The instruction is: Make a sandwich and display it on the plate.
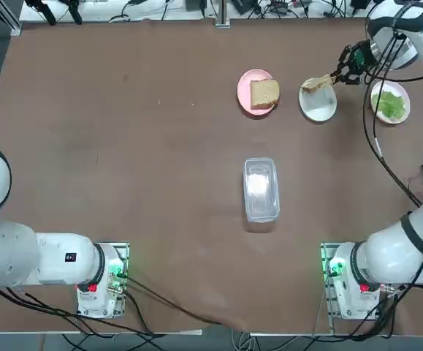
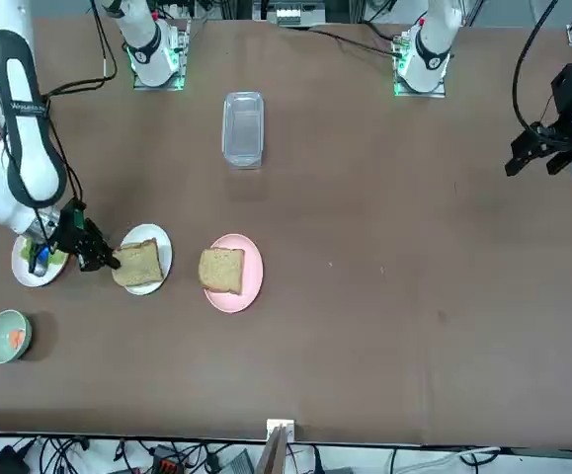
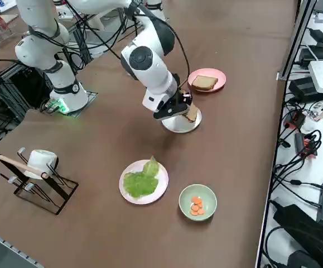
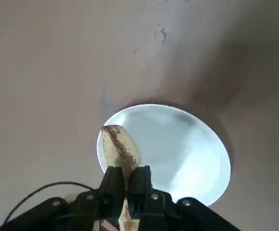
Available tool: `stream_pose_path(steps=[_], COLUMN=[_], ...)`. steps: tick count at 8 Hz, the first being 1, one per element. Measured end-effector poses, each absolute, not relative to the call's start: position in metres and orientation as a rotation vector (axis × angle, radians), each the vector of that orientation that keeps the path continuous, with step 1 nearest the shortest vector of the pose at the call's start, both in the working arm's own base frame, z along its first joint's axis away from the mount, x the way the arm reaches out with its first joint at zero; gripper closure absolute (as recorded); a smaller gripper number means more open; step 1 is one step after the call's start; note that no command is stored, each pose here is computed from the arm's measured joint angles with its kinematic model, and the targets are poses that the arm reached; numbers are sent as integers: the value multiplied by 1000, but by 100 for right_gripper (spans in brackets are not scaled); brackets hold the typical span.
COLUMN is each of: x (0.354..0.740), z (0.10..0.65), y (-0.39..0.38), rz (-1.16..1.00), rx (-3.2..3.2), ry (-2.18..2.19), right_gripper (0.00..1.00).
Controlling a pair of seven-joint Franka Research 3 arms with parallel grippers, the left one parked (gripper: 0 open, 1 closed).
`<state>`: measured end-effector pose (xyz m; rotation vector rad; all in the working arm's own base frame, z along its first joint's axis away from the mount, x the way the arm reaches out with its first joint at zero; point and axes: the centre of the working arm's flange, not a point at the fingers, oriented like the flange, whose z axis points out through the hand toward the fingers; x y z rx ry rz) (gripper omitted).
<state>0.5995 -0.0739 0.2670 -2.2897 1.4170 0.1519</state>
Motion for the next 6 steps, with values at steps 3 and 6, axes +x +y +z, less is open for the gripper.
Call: stream_pose_path(steps=[3, 6], x=[599, 599], z=[263, 258], y=[-74, -75], rz=[153, 148], rx=[-2292, -2319], ry=[1420, 1381], right_gripper=[92, 90])
